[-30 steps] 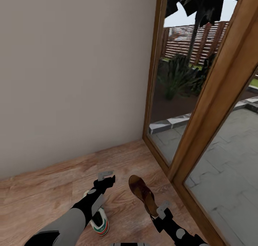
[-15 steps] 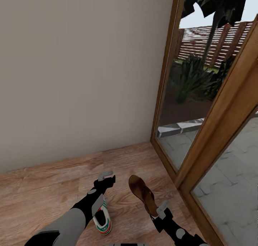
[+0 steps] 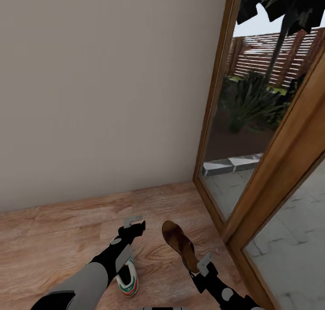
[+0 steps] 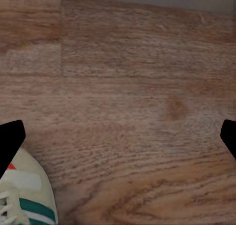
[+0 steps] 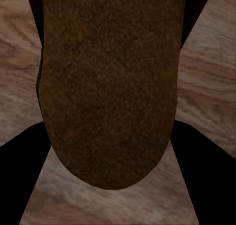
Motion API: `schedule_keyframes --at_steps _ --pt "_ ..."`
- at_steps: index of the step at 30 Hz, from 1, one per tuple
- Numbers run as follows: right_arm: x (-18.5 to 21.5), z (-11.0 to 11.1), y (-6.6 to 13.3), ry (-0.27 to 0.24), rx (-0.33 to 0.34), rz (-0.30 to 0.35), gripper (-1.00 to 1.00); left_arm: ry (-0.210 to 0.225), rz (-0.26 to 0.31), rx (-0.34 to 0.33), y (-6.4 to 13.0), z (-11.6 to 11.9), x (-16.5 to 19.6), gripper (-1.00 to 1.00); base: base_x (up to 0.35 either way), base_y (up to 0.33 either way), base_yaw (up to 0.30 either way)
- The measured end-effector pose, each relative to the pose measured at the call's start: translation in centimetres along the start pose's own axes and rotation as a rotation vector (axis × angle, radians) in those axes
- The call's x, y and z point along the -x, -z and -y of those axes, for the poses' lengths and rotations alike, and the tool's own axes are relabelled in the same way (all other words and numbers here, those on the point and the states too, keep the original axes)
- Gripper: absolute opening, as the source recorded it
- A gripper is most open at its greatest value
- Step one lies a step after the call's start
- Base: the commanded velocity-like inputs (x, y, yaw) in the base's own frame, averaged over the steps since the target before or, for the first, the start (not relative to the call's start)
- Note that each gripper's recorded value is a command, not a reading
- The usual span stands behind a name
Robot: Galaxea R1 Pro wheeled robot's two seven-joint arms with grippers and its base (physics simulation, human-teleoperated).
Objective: Pick up the two gym shoes and the two sandals from the corridor floor and place them onto the hallstand (shoe rack) in the corridor, making sure they are on the rack and not on the floor. Arrange them so the two gym shoes are next to each other and the two sandals are next to each other.
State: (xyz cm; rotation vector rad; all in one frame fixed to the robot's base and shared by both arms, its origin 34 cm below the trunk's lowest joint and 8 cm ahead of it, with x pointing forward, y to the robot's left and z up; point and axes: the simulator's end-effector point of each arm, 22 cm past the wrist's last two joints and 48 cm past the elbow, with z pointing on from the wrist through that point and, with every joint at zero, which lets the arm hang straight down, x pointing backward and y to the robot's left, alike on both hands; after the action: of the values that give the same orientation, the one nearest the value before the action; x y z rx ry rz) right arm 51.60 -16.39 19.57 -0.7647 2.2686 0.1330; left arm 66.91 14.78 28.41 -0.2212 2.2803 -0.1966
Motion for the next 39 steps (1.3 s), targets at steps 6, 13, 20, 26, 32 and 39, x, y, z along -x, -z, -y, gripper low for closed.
schedule_keyframes --at_steps 6,13,20,26,32,39 --pt "0.13 0.08 0.04 0.001 -0.001 0.002 -1.00 0.000 0.003 -0.001 0.07 0.05 0.16 1.00 0.000 -0.041 0.234" --pt "0.15 0.08 0.06 0.001 -0.002 0.003 -1.00 -0.001 0.003 -0.001 0.08 0.08 0.19 1.00 0.000 -0.176 0.052" --pt "0.14 0.07 0.06 0.001 -0.002 0.003 -1.00 -0.001 0.004 -0.002 0.09 0.13 0.20 1.00 0.000 -0.036 0.200" --pt "0.16 0.08 0.06 0.003 -0.002 0.003 -1.00 0.000 0.003 -0.003 0.10 0.19 0.19 1.00 0.025 -0.124 0.200" --pt "0.14 0.11 0.07 0.001 -0.002 0.003 -1.00 0.000 0.003 -0.003 0.10 0.20 0.19 1.00 0.055 -0.251 0.058" --pt "0.27 0.19 0.10 0.002 -0.004 0.005 -1.00 0.000 0.006 -0.003 0.16 0.22 0.33 1.00 0.007 -0.037 0.235"
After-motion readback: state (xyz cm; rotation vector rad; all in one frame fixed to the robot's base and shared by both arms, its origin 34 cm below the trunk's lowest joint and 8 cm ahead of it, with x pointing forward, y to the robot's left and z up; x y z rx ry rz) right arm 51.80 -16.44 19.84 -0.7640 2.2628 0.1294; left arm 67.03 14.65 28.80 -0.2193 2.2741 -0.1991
